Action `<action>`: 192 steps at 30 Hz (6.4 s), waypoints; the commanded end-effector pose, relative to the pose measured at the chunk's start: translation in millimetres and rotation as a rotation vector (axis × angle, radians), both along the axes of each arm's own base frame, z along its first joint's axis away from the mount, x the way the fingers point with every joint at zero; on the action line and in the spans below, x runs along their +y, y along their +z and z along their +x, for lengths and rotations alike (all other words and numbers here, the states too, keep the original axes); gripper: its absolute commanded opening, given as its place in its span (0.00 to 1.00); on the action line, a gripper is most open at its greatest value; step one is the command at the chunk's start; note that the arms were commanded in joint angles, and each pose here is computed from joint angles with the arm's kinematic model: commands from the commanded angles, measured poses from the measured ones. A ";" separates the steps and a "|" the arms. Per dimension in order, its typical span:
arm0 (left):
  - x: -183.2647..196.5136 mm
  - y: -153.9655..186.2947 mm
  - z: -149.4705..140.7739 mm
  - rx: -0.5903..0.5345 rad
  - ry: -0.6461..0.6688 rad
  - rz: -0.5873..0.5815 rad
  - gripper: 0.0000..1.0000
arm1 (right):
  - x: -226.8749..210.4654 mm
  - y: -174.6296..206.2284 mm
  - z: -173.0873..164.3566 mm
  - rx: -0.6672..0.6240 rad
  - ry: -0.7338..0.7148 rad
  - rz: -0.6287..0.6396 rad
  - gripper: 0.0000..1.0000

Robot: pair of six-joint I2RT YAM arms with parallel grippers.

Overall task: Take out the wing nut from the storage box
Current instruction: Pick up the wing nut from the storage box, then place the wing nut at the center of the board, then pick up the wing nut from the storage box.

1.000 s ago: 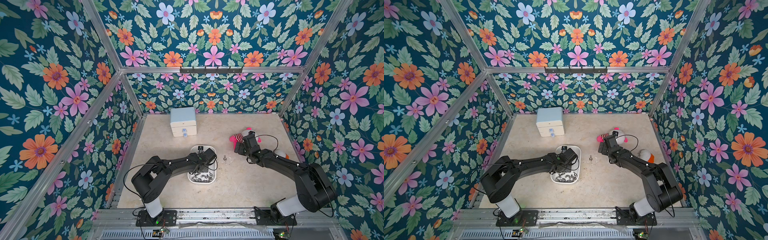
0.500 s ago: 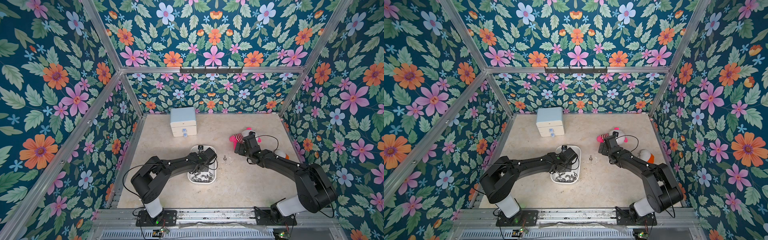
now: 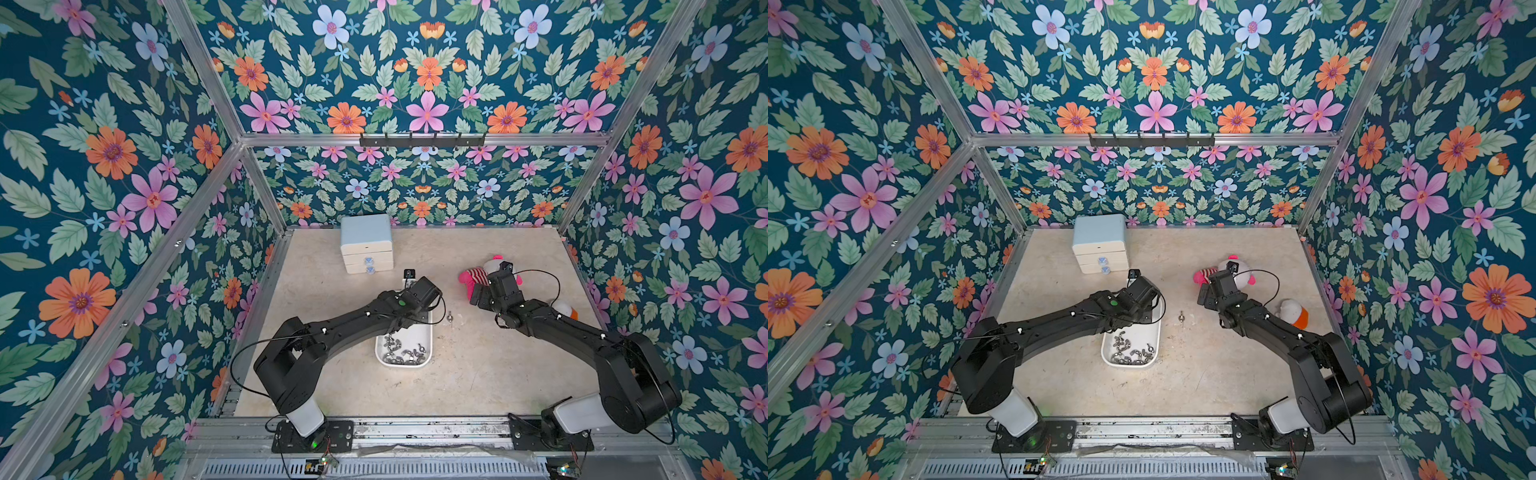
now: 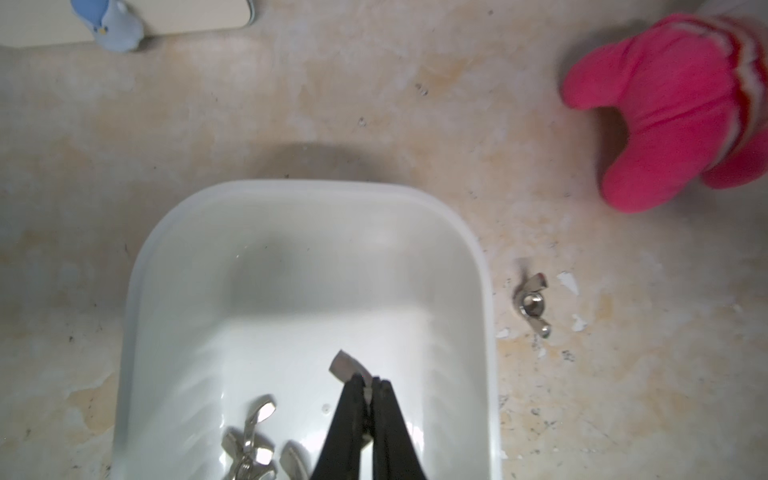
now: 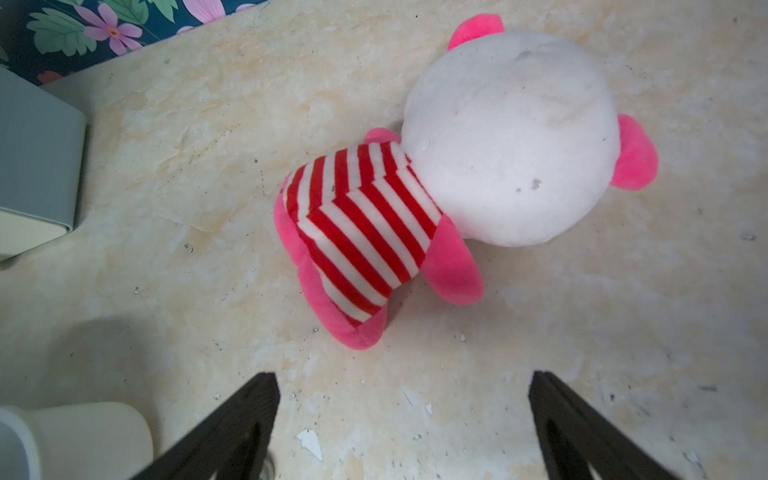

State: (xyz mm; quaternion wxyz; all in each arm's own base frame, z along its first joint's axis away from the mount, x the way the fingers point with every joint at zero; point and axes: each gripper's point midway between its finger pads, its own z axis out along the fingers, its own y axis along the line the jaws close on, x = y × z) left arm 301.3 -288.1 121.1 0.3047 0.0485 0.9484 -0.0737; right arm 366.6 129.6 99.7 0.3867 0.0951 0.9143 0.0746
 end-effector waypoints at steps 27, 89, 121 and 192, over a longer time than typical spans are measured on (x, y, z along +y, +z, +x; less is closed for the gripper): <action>-120.9 18.4 34.5 -0.058 -0.193 -0.037 0.01 | -65.2 7.5 -3.8 0.002 -0.144 -0.045 0.99; -129.1 -26.1 61.4 -0.020 -0.146 -0.031 0.48 | -67.8 2.7 -6.9 0.017 -0.133 -0.044 0.99; 33.0 9.6 5.2 -0.086 0.050 0.164 0.49 | -41.6 2.5 -3.1 0.024 -0.079 -0.065 0.99; 70.3 -96.8 -35.3 0.125 0.123 0.252 0.08 | -28.0 -3.6 3.3 0.043 -0.048 -0.067 0.99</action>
